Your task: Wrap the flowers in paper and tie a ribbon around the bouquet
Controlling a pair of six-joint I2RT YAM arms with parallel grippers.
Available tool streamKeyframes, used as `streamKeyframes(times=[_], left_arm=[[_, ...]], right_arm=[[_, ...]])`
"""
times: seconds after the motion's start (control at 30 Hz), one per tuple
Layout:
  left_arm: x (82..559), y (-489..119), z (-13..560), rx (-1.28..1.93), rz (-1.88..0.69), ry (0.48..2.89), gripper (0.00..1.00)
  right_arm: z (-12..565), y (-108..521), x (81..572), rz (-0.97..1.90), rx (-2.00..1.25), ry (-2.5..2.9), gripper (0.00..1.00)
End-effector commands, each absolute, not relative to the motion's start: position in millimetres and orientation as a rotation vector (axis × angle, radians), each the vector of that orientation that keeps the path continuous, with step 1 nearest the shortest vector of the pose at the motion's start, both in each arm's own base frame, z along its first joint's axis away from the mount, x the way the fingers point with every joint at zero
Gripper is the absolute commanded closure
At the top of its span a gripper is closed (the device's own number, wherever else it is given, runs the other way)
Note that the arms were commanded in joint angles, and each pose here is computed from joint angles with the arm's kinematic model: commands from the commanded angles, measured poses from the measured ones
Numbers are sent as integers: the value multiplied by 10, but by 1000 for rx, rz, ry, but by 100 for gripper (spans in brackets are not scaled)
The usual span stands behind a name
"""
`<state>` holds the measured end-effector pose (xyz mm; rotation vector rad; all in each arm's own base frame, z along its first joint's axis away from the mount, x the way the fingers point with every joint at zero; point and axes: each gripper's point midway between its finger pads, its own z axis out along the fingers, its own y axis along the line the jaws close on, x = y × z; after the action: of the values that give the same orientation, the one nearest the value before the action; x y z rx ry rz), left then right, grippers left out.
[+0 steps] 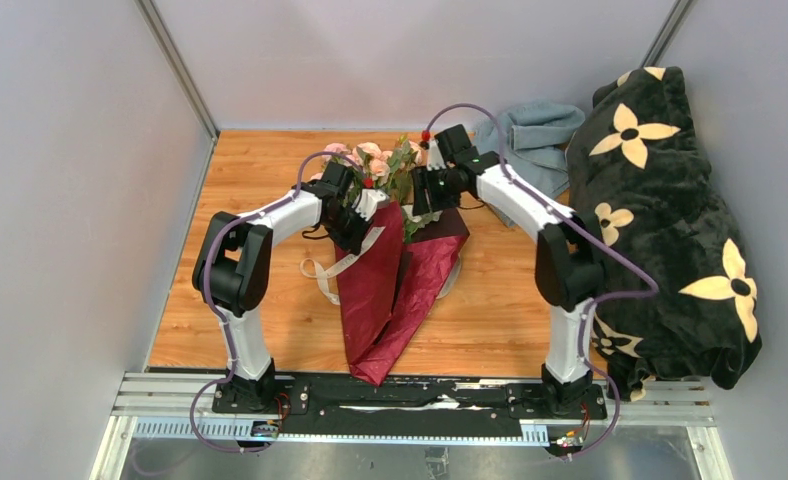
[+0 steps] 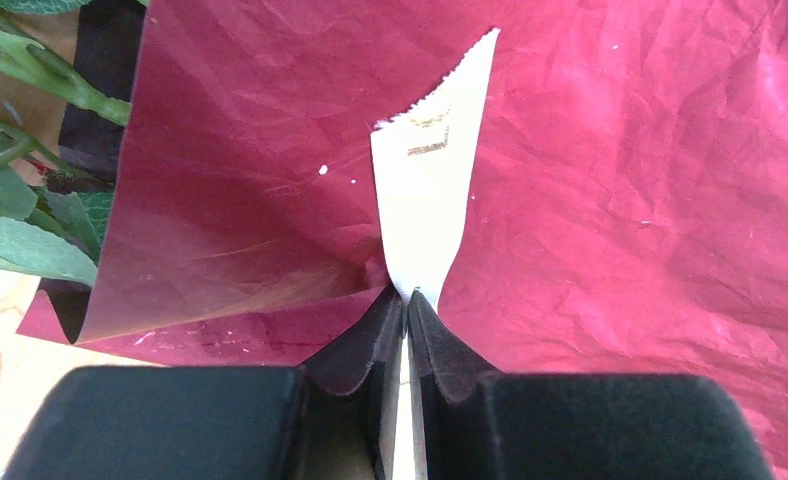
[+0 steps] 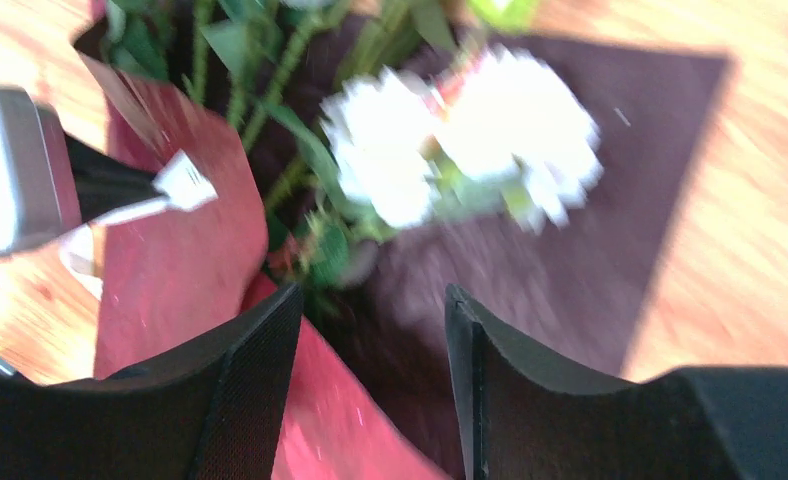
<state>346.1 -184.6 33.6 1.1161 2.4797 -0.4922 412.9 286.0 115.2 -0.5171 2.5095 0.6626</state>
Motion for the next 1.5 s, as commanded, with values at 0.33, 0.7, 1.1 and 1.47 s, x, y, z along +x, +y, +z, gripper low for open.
streamKeyframes(times=[0.33, 0.7, 1.1, 1.47], left_arm=[[3476, -1859, 346, 1132, -481, 2466, 85], [3554, -1787, 478, 1145, -399, 2435, 85], [3641, -1927, 987, 1165, -370, 2298, 90], [3575, -2532, 620, 1231, -553, 2358, 92]], right_arm=[[1173, 2144, 2724, 725, -275, 2601, 34], [1033, 2571, 3215, 875, -368, 2490, 66], [839, 2798, 3737, 848, -415, 2462, 92], [927, 2630, 3717, 750, -413, 2486, 69]])
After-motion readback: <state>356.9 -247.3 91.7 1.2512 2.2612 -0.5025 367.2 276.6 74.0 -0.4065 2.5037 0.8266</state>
